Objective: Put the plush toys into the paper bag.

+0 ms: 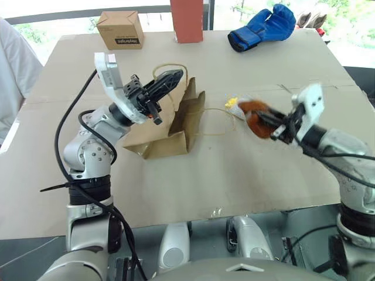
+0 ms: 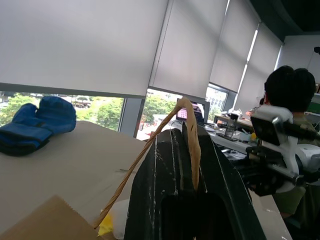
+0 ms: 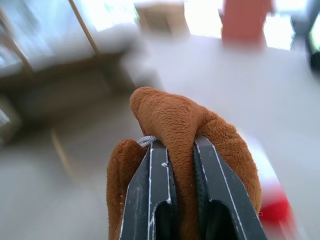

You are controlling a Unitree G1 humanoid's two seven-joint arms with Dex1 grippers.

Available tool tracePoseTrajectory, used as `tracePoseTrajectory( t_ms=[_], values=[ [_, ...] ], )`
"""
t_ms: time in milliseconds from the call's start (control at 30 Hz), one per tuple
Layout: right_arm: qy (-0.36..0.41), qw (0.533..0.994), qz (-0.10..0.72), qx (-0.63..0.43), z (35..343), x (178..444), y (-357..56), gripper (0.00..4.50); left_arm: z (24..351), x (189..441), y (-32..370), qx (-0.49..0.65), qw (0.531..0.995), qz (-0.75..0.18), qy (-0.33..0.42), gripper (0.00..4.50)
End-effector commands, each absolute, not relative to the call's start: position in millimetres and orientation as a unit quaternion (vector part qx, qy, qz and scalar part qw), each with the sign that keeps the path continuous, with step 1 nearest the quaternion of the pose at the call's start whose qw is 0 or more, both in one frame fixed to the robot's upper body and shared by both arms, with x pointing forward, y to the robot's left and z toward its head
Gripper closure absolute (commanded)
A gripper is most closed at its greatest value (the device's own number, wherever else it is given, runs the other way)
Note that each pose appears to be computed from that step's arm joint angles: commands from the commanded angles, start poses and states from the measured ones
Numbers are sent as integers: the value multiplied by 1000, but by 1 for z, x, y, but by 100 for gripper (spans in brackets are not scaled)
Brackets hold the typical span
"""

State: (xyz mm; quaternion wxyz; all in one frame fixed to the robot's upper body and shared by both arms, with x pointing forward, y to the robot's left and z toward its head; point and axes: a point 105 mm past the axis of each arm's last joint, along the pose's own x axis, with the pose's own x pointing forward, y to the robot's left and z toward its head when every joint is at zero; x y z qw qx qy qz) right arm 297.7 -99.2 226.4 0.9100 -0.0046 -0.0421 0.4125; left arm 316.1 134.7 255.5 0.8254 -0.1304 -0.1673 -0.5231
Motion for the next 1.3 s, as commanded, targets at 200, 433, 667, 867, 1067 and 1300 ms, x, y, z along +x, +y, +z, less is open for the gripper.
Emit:
tracePoseTrajectory(
  t_ms=[200,433,667,867,1067,1300],
  values=[
    [-66,875,477,-56,237,314,-33,438,273,304,125,-173,806,-528,-203,450],
    [-62,844,518,-128,237,315,-19,438,280,299,105,-203,788,-536,-226,450],
    [-6,770,605,-202,210,309,6,438,276,294,97,-219,781,-539,-230,450],
    [20,730,657,-189,191,311,21,334,272,288,94,-234,780,-530,-236,450],
    [10,692,703,-163,201,293,15,104,267,286,99,-234,788,-518,-236,450],
    [-4,724,665,-184,207,297,-6,12,265,287,107,-223,798,-506,-238,450]
  ],
)
